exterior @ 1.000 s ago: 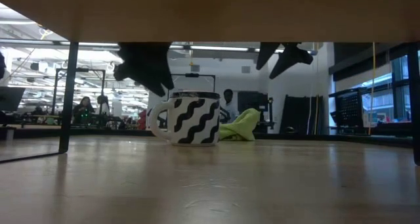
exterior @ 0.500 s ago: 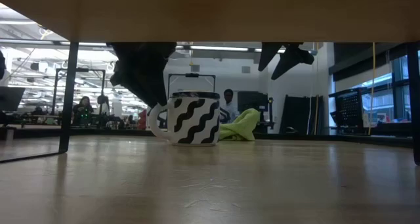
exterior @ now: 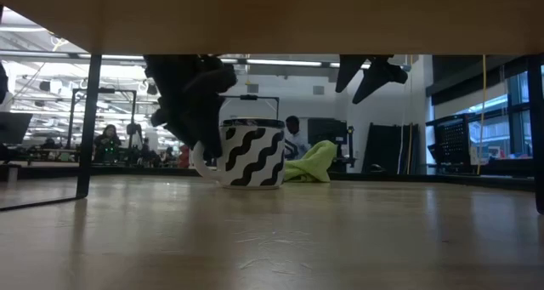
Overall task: Stack small to large cups/mugs on shelf
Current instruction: Put the white mug on the shelf
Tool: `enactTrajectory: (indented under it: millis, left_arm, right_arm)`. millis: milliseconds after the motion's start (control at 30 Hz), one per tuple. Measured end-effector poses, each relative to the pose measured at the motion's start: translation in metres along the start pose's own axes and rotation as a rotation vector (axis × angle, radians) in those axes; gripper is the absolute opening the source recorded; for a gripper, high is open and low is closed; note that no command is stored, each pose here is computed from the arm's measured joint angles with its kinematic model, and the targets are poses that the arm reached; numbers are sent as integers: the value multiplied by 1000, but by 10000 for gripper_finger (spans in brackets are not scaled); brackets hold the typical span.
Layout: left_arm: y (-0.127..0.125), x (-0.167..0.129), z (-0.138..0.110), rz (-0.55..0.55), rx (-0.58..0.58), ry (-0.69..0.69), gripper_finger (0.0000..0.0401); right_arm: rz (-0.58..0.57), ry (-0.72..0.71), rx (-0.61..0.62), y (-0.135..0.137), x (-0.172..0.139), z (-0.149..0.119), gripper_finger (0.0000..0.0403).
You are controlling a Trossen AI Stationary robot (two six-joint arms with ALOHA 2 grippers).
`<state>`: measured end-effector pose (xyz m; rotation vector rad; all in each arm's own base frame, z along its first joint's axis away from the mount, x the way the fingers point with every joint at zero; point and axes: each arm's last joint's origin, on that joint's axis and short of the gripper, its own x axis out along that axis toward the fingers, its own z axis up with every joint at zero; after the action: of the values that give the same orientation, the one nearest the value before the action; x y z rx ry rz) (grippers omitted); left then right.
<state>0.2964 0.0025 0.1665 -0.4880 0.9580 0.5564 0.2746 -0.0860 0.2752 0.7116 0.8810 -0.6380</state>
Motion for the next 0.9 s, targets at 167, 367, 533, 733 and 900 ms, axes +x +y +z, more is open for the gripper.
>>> enactTrajectory:
  millis: [167,367,533,733,900]
  left_arm:
    - [0,0,0,17,51,-9,110]
    - [0,0,0,21,55,-14,47]
    - [0,0,1,20,52,-26,47]
    - [-2,-2,3,-12,38,-47,47]
    - [-5,-6,7,-47,39,-44,47]
  right_arm:
    - [0,0,1,0,0,0,232]
    - [0,-1,1,0,0,0,232]
    - [-1,-1,1,0,0,0,232]
    - [-1,-1,1,0,0,0,232]
    - [-2,0,0,0,0,0,232]
